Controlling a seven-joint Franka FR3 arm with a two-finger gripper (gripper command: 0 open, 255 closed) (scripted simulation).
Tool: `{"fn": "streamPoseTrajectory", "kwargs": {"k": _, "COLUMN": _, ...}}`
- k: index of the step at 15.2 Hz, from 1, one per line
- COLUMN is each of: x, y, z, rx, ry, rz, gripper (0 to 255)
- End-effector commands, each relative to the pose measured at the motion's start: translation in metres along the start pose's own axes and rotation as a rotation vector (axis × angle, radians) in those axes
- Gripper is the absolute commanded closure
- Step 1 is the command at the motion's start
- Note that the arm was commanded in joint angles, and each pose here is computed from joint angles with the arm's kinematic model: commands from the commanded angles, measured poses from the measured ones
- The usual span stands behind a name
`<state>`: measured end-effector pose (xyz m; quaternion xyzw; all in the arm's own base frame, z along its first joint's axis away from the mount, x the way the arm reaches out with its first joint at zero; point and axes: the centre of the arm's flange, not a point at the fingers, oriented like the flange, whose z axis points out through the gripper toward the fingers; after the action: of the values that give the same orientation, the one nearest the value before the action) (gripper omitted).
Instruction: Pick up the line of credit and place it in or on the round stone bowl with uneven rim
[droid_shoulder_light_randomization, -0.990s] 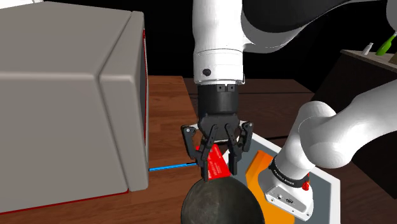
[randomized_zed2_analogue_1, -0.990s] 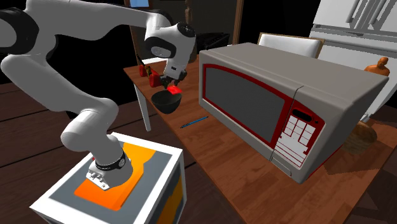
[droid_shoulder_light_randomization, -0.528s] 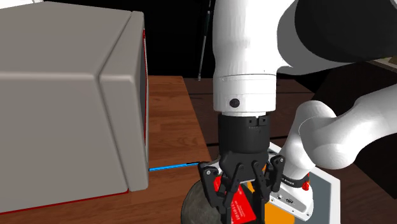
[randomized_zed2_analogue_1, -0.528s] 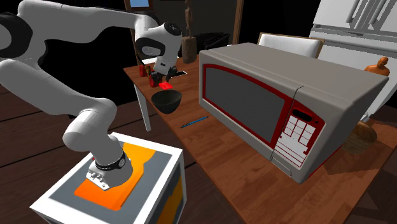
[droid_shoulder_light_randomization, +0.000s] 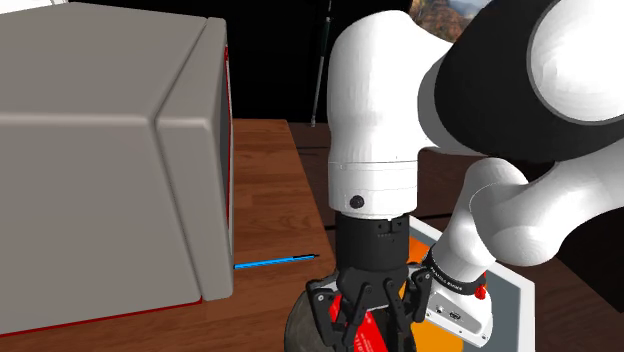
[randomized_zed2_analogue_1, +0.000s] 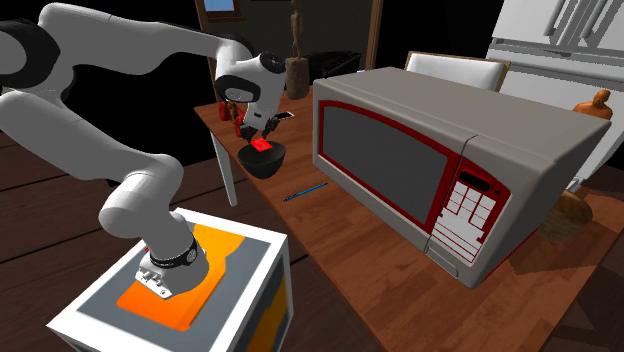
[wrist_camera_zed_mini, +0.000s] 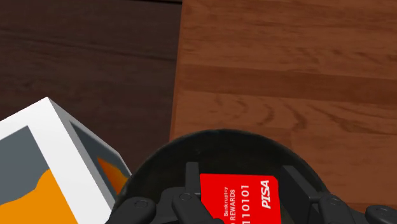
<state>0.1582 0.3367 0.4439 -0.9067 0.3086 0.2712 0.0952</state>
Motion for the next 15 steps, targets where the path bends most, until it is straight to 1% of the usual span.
{"fn": "streamPoseTrajectory", "kwargs": {"k": 1, "x": 0.005, "y": 0.001, "z": 0.009, "rx": 0.0, "ry": 0.0, "rz": 0.0, "gripper": 255}}
{"fn": "streamPoseTrajectory", "kwargs": {"k": 5, "x": 0.017, "y": 0.001, "z": 0.028, "rx": 0.0, "ry": 0.0, "rz": 0.0, "gripper": 255}}
{"fn": "streamPoseTrajectory", "kwargs": {"k": 13, "x": 0.017, "y": 0.001, "z": 0.028, "rx": 0.0, "ry": 0.0, "rz": 0.0, "gripper": 255}}
{"fn": "streamPoseTrajectory", "kwargs": {"k": 14, "x": 0.017, "y": 0.001, "z": 0.028, "rx": 0.0, "ry": 0.0, "rz": 0.0, "gripper": 0}}
{"fn": "streamPoseTrajectory", "kwargs": {"k": 15, "x": 0.017, "y": 0.001, "z": 0.028, "rx": 0.0, "ry": 0.0, "rz": 0.0, "gripper": 0}}
